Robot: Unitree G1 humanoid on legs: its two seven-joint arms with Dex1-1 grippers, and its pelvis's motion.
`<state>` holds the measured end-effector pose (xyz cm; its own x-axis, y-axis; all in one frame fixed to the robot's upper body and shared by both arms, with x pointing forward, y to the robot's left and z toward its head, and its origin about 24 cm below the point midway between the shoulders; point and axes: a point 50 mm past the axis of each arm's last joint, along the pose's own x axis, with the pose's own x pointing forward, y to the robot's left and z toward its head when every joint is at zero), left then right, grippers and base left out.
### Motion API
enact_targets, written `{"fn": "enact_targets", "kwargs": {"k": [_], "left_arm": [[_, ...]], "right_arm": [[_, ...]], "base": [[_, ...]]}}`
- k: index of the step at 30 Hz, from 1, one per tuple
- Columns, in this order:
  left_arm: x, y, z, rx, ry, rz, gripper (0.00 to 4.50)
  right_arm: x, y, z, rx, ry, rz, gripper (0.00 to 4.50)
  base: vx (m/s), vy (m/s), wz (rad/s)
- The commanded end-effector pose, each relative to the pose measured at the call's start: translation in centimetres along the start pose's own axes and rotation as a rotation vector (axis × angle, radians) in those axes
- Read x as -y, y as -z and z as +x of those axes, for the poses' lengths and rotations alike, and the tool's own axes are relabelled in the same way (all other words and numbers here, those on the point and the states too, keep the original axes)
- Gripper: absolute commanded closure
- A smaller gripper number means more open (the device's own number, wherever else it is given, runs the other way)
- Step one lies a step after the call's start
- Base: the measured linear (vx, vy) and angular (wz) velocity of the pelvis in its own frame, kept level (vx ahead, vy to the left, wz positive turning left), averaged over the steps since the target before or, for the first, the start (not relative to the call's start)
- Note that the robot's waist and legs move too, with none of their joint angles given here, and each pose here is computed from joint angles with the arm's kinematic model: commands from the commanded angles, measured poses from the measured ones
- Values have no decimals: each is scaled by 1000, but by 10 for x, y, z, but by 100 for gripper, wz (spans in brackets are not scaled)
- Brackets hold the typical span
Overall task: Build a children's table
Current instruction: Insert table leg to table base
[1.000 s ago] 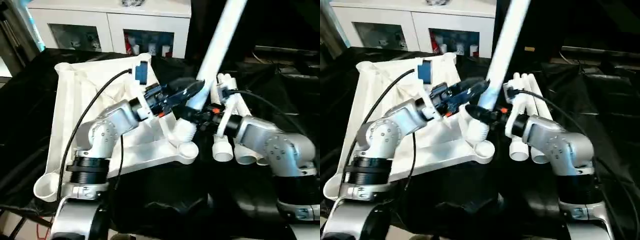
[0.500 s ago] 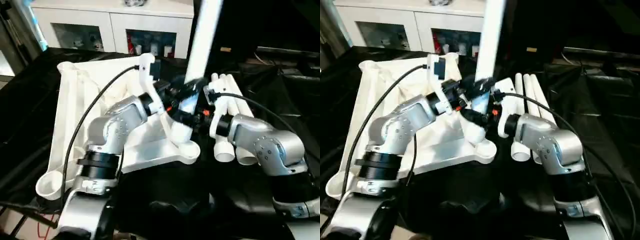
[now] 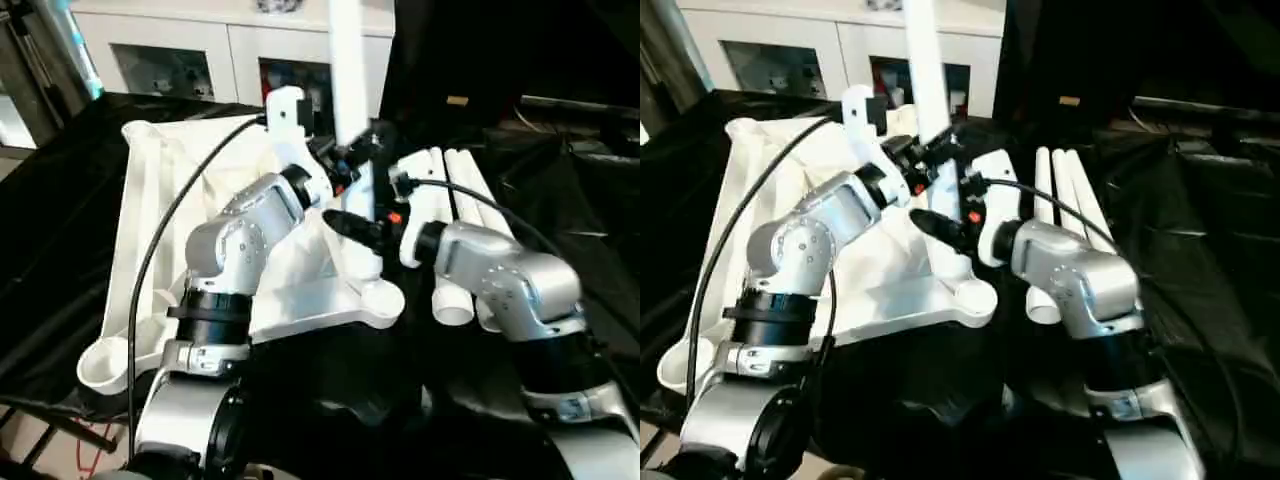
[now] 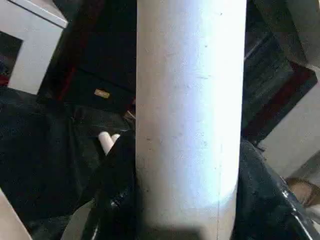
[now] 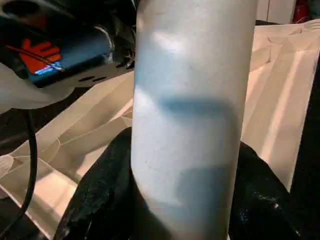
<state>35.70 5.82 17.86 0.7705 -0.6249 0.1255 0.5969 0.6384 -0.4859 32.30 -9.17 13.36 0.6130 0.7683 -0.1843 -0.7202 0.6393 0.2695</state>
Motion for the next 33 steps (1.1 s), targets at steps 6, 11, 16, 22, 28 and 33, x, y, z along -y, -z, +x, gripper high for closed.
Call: {"fn": "enact_targets", "kwargs": {"k": [6, 11, 16, 22, 28, 33], "left_arm": [[-4, -1, -2, 4, -24, -24, 263], [5, -5, -9, -3, 146, -16, 263], [17, -6, -18, -54, 367, -5, 264], [28, -14, -26, -74, 561, -77, 264], [38, -24, -31, -46, 685, -113, 264], [40, -29, -31, -20, 714, -149, 264]], "right_arm": [[-4, -22, 1, 82, -30, -25, 261], [-3, -21, -9, 77, -136, 85, 183], [-2, -21, -25, 59, -235, 128, 127], [-6, -17, -40, -4, -340, 122, 118], [-14, -16, -44, -26, -404, 124, 118], [-19, -14, -45, -42, -434, 127, 118]], "base": [[0, 0, 0], [0, 0, 0], [0, 0, 0], [0, 0, 0], [0, 0, 0], [0, 0, 0]]}}
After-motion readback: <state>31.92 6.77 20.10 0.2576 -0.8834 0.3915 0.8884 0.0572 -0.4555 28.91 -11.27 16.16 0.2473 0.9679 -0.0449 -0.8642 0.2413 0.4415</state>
